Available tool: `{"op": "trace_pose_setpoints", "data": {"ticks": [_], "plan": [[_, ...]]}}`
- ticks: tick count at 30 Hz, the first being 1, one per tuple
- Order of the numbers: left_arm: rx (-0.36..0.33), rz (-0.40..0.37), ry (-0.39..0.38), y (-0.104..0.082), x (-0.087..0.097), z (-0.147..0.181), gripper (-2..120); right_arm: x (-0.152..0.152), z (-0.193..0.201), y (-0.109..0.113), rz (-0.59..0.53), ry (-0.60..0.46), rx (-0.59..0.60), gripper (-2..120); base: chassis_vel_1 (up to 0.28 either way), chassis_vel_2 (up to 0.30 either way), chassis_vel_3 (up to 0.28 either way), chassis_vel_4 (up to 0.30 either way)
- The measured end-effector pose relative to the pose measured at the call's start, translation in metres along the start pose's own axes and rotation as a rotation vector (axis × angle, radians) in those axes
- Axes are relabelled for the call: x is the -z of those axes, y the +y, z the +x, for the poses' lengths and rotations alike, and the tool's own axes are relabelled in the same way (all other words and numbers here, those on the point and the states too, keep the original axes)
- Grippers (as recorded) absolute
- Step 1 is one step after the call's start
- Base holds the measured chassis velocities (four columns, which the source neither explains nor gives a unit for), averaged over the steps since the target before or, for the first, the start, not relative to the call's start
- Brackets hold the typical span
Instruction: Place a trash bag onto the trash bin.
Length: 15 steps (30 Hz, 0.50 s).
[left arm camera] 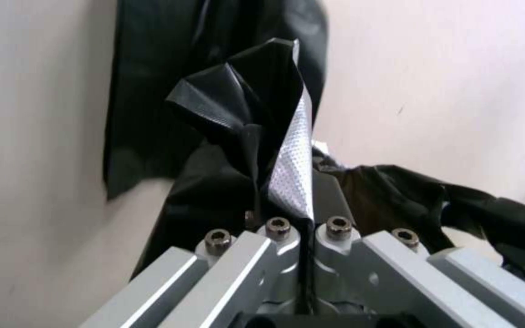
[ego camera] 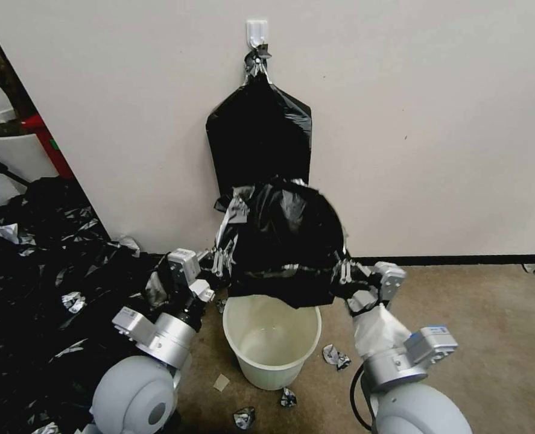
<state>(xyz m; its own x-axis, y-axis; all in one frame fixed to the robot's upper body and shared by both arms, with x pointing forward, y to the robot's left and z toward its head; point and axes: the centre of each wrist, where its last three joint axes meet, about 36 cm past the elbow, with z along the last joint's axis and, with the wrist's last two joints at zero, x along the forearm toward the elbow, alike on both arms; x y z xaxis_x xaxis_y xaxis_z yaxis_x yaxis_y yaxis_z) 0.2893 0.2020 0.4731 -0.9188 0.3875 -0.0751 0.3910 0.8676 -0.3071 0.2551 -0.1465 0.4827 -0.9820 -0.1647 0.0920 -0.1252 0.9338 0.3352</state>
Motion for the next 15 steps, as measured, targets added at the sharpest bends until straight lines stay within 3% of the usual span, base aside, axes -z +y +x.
{"op": "trace_pose_setpoints", "data": {"ticks": [5,13,15], "plan": [[0.038,-0.004,0.057,-0.002,-0.015,0.003,0,-0.014,-0.005,-0.005,-0.005,0.067,-0.049,0,0.000,0.000,0.000,0.000],[0.134,-0.074,0.204,-0.013,-0.066,0.019,0,-0.049,-0.006,-0.010,0.038,0.207,-0.152,0,0.000,0.000,0.000,0.000],[0.144,-0.076,0.215,-0.016,-0.071,0.021,0,-0.052,-0.004,-0.009,0.045,0.223,-0.162,0,0.000,0.000,0.000,0.000]]}}
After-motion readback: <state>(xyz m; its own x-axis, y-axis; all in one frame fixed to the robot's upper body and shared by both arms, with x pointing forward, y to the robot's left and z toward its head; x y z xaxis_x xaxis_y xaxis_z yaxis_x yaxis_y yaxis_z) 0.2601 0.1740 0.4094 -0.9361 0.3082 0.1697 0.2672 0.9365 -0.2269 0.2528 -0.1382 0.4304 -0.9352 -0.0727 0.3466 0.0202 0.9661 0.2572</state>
